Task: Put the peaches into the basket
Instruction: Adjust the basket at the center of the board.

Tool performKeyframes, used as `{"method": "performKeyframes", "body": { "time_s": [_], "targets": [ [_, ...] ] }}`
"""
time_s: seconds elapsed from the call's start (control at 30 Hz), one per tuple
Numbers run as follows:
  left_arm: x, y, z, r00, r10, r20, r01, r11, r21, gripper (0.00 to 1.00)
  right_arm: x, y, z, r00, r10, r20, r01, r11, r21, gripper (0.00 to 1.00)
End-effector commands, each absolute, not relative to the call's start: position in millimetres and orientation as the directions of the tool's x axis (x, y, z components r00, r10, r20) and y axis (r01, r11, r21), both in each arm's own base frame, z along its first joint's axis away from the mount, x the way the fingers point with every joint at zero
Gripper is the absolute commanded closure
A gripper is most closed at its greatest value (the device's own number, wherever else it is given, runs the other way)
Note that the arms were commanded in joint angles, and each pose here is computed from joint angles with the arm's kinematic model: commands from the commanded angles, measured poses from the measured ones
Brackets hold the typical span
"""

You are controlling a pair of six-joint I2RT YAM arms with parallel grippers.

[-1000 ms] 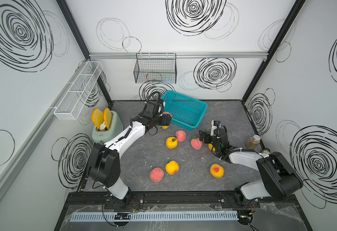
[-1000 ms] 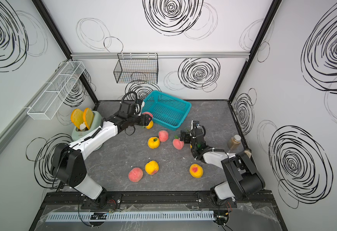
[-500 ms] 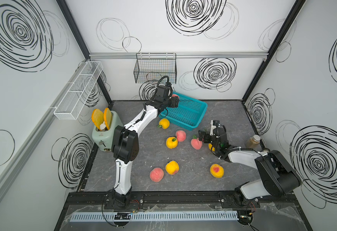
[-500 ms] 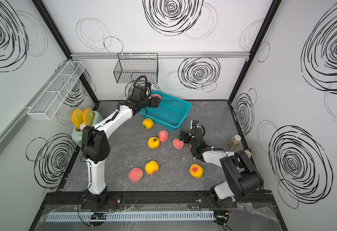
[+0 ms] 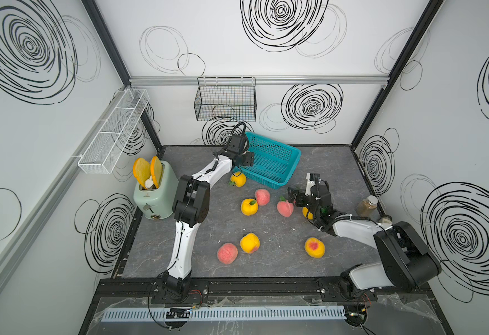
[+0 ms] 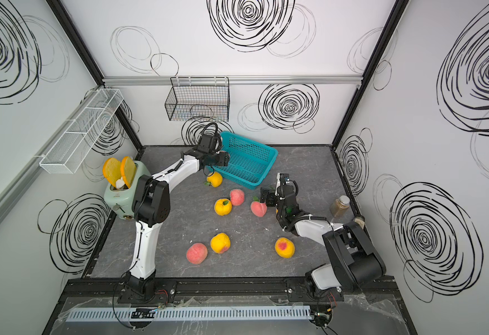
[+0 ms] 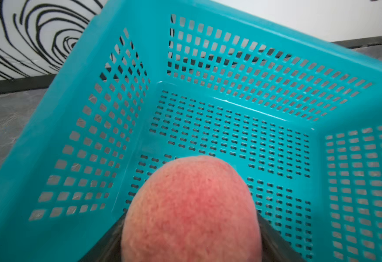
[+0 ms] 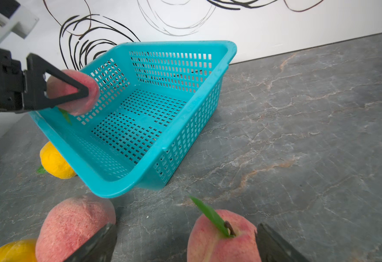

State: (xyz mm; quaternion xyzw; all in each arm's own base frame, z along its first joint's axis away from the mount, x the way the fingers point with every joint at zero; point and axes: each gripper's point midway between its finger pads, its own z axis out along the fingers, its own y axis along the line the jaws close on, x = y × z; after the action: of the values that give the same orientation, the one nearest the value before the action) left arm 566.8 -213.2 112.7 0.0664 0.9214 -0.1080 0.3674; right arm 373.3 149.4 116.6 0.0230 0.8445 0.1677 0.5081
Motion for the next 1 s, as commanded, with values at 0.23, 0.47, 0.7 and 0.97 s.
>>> {"method": "performKeyframes", "body": {
  "time_s": [0.23,0.47,0.7,0.97],
  "targets": [
    [528,-185,141,-0.660,-0.058,-0.749,0.114,0.978,-0.176,0.25,373,152,128,-0.464,0.238,-0.853,-0.141,0.931,0.336,0.01],
    [498,-185,135,-0.679,-0.064,-0.732,0.112,0.976,-0.189,0.25,372,151,129,-0.459,0.240,-0.855,-0.139,0.932,0.336,0.01],
    [470,-187,124,-0.696,-0.056,-0.716,0.115,0.975,-0.188,0.25,372,152,128,-0.464,0.238,-0.853,-0.140,0.931,0.336,0.01],
    [443,-186,125,-0.694,-0.041,-0.719,0.115,0.979,-0.167,0.25,372,152,128,-0.466,0.239,-0.852,-0.141,0.931,0.338,0.01]
  ]
}}
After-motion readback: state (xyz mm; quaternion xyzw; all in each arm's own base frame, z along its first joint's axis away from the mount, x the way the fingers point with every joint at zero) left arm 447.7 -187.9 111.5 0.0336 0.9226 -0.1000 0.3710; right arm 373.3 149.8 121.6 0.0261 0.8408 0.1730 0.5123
